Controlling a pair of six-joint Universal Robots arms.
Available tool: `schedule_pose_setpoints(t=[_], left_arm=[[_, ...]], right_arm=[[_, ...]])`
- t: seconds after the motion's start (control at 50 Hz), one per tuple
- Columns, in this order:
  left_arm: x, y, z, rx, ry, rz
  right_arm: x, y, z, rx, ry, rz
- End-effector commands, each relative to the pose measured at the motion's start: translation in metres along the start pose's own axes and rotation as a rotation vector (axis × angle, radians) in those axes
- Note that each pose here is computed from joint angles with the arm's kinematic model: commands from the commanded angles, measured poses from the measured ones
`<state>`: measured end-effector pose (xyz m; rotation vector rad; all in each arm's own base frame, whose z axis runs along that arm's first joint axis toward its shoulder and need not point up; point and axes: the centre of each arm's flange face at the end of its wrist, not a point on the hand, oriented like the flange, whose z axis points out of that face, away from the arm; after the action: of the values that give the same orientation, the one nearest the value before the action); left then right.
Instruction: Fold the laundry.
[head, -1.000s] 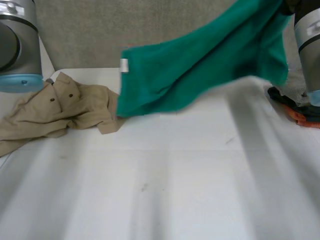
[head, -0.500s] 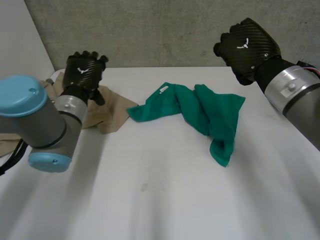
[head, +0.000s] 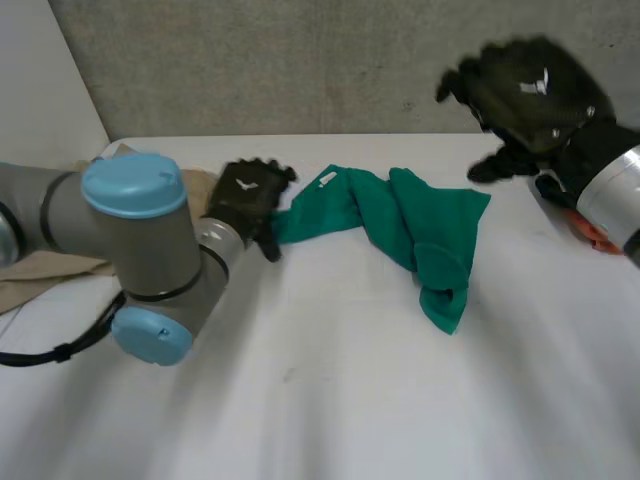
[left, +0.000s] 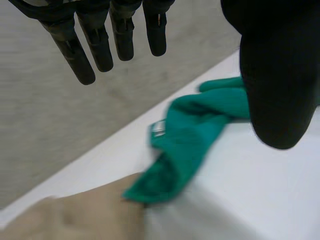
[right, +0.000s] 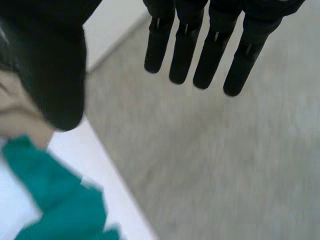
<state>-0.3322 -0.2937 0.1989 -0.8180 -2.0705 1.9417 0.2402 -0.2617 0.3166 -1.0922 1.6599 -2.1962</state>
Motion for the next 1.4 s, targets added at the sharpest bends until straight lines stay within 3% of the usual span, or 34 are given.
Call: schedule_pose_setpoints(t=[0.02, 0.18, 0.42, 0.54, 0.64, 0.68, 1.06, 1.24, 1.4], left_arm=[[-0.039, -0.029, -0.029, 0.037, -0.11, -0.028], [-0.043, -0.028, -0.063, 0.037, -0.036, -0.06], [-0.042, -0.01, -0.075, 0.035, -0.037, -0.057], [-0.047, -0.007, -0.065, 0.051, -0.051, -0.049], [-0.052, -0.009, -0.05, 0.056, -0.07, -0.046], [-0.053, -0.01, -0.047, 0.054, -0.079, -0.045], [-0.043, 0.003, -0.055, -0.028, -0.081, -0.057], [-0.051, 0.007, -0.056, -0.039, -0.099, -0.06], [-0.048, 0.014, -0.06, -0.054, -0.092, -0.061]], right_arm=[[-0.006, 0.11, 0.023, -0.475, 0.073, 0.253], [-0.014, 0.153, 0.05, -0.62, 0.047, 0.475], [-0.04, 0.192, 0.076, -0.654, 0.04, 0.502], [-0.036, 0.165, 0.075, -0.581, 0.027, 0.495], [-0.011, 0.081, 0.065, -0.352, 0.003, 0.398], [-0.008, 0.074, 0.061, -0.332, -0.001, 0.383], [-0.025, 0.117, 0.035, -0.59, 0.045, 0.285], [-0.034, 0.11, 0.013, -0.622, 0.038, 0.35], [-0.067, 0.118, -0.014, -0.715, -0.002, 0.501]])
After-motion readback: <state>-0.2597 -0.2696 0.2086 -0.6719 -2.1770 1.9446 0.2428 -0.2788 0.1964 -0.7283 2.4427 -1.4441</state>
